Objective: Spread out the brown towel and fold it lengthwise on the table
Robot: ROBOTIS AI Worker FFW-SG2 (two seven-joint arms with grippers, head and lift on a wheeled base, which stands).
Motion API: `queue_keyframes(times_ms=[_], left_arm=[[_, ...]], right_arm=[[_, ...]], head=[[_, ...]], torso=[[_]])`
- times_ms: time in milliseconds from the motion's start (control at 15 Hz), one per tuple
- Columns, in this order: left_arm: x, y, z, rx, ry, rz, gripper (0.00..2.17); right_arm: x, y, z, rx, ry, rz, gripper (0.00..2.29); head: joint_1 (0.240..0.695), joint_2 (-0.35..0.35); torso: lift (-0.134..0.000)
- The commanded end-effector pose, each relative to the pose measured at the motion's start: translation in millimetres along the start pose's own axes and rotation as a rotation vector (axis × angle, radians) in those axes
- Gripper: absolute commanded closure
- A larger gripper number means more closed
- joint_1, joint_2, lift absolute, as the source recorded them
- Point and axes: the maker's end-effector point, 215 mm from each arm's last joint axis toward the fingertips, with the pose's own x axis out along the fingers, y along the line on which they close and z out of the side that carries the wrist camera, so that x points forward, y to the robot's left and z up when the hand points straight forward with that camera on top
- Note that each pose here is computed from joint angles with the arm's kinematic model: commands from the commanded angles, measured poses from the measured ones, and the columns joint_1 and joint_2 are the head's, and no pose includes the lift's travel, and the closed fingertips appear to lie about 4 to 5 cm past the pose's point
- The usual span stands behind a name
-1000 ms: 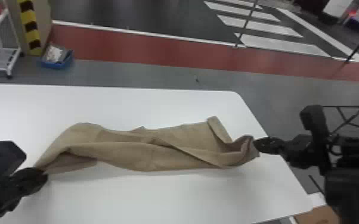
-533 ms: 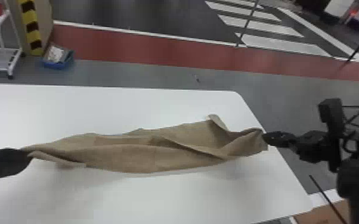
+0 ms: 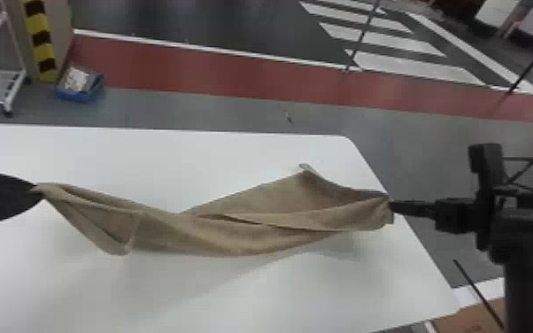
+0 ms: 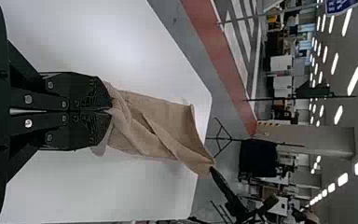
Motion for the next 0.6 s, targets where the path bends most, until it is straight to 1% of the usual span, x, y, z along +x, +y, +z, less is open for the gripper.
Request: queue_keyframes(times_ms=[0,67,200,267,333,400,467,533], left_arm=[[-4,20,-8,-0.075,-0.048,-0.025,1.33],[-2,28,-21,-0.133,-0.063,-0.038,1.33],[-3,51,-38,-0.280,-0.167,-0.080,1.33],[-2,56,-53,-0.346,-0.186,-0.092,1.08],[1,55,-69,-0.408,-0.168,-0.092,0.67],[5,65,-92,-0.500,-0.126,-0.013,0.13],[5,74,-107,-0.560,-0.095,0.049,0.03],[1,83,-137,-0.679,-0.027,0.166,0.02]], right_arm=[[-1,-7,1,0.014,0.001,-0.018,1.78],[1,-2,-4,0.047,0.017,-0.009,1.78],[5,6,-8,0.062,0.029,0.009,1.78],[7,9,-6,0.074,0.033,0.012,1.78],[10,11,-3,0.089,0.036,0.012,1.78],[14,11,-3,0.106,0.044,0.001,1.78],[15,10,-4,0.125,0.052,-0.015,1.78],[15,9,-3,0.145,0.052,-0.026,1.78]], head=[[0.695,-0.350],[0.695,-0.350],[0.695,-0.350],[0.695,-0.347],[0.695,-0.333],[0.695,-0.322],[0.695,-0.313],[0.695,-0.303]], torso=[[-0.124],[-0.124],[-0.124],[-0.124],[-0.124],[-0.124],[-0.124],[-0.124]])
